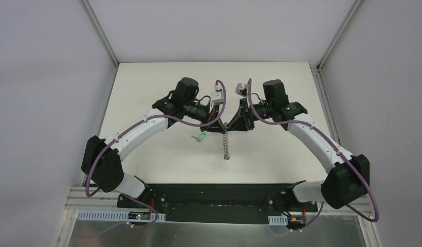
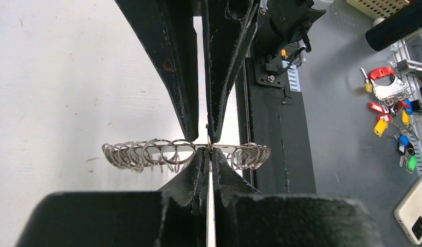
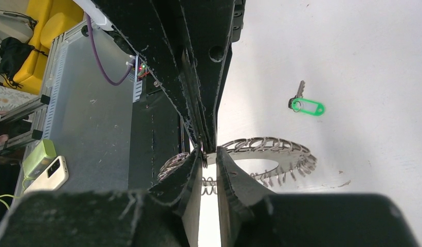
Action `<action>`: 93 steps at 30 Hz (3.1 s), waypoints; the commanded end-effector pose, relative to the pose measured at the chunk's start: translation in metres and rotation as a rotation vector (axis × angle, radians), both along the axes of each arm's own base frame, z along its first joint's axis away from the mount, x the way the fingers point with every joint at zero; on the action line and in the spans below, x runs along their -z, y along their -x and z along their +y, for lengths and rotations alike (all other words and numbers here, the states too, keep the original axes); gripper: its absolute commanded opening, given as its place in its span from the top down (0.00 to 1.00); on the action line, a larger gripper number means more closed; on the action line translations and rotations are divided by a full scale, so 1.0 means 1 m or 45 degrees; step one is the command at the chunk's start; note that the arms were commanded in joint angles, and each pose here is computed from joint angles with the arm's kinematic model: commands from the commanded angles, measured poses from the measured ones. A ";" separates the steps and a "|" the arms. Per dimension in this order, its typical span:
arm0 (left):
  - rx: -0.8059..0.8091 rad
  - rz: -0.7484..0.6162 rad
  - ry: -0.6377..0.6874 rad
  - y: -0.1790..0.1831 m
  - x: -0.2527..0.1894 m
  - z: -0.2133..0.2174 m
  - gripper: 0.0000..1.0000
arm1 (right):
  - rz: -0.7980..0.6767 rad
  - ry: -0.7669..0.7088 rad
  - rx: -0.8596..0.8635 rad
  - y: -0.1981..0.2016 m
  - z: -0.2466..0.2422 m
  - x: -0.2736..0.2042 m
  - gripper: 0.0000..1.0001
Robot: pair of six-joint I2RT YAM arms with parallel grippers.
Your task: Put the keys on the keyring
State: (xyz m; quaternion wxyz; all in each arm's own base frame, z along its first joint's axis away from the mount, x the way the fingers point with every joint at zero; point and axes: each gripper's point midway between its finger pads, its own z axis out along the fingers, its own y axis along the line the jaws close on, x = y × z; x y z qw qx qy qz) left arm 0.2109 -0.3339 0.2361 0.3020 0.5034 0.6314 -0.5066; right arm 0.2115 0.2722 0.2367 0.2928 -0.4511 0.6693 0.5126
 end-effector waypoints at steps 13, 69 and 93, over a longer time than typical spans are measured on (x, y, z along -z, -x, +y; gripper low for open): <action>0.044 -0.069 0.085 0.004 -0.024 -0.005 1.00 | -0.027 -0.044 -0.032 0.002 0.003 -0.008 1.00; -0.728 0.408 -1.092 -0.067 0.171 0.105 0.39 | -0.273 0.327 0.611 -0.052 -0.035 0.024 1.00; -0.582 0.316 -1.097 -0.078 0.191 0.085 0.49 | -0.165 0.303 0.578 -0.052 -0.045 0.035 1.00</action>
